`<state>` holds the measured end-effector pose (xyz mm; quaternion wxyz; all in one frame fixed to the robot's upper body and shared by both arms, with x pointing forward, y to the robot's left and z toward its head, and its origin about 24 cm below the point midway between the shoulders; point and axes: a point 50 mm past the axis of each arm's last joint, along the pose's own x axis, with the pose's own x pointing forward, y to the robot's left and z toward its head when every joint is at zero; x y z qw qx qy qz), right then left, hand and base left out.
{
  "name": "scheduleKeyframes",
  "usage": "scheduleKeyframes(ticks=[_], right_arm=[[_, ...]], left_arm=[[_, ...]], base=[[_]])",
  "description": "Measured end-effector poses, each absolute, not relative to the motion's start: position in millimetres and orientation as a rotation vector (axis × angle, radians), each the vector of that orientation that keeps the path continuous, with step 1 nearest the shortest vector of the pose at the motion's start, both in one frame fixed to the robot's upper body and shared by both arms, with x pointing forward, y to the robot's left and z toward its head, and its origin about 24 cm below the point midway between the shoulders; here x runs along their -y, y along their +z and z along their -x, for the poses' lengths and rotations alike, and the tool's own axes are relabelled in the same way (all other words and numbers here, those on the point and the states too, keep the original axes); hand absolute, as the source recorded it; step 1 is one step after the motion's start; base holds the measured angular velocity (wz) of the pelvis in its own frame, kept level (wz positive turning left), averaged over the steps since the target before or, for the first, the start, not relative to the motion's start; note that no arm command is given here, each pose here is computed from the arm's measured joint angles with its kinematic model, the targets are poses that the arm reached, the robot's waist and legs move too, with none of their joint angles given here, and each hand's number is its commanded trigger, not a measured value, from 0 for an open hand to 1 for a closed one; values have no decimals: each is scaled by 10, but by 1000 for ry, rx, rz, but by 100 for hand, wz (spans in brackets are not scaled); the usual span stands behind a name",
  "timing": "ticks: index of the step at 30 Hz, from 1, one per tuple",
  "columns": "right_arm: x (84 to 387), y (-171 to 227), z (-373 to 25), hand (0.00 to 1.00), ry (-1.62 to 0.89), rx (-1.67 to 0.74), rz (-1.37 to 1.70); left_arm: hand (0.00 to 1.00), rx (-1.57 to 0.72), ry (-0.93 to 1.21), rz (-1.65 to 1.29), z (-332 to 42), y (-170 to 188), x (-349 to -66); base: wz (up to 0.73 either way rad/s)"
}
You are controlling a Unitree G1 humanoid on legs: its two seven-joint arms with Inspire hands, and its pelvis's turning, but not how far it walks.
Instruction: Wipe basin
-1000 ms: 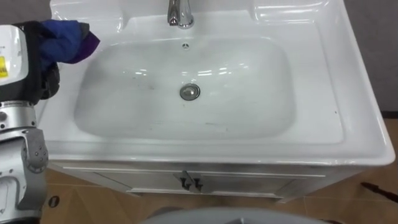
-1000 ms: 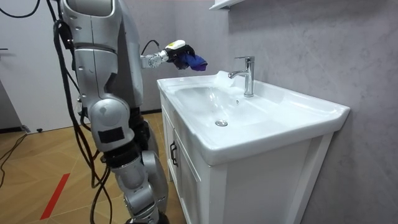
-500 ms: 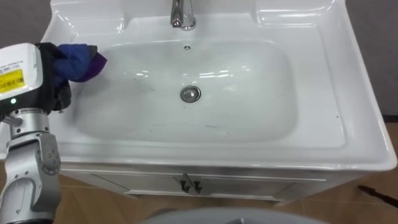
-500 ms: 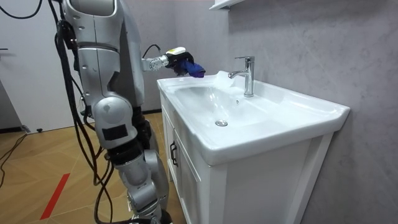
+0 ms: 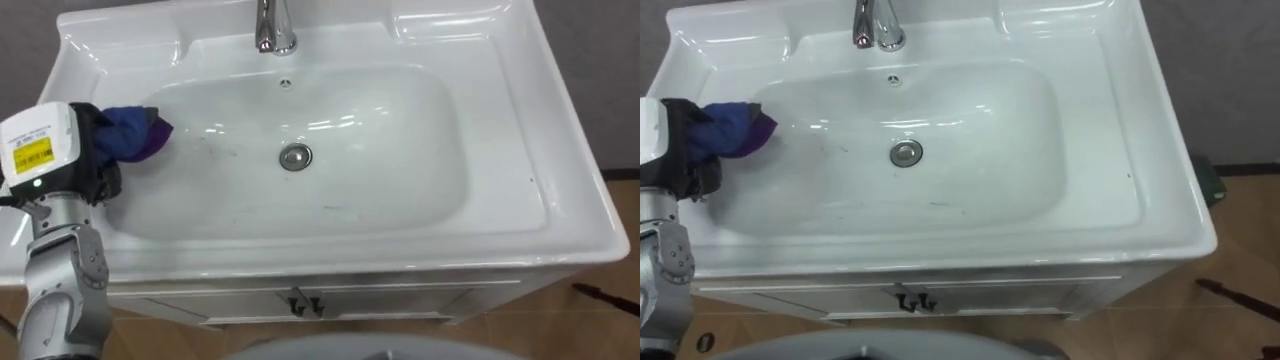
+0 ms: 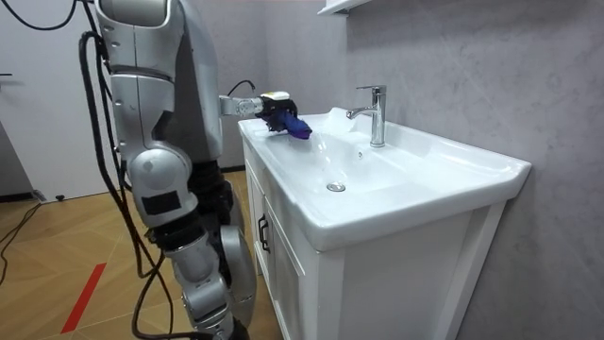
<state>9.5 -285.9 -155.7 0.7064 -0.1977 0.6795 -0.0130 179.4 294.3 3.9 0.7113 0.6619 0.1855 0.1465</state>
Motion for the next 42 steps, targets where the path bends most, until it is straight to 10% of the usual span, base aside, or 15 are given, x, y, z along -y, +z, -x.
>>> scheduleKeyframes(ticks=[35, 38, 42], right_arm=[[2886, -1528, 53, 0, -49, -1535, 431], [2888, -1525, 55, 0, -51, -1536, 433], [2888, -1524, 47, 0, -52, -1531, 434]], left_arm=[[100, -563, 440, -1499, -1520, 23, -3248], [0, -582, 436, -1497, -1491, -7, -3253], [0, -599, 429, -1495, -1473, -42, -3259]], base=[[0], [0], [0]])
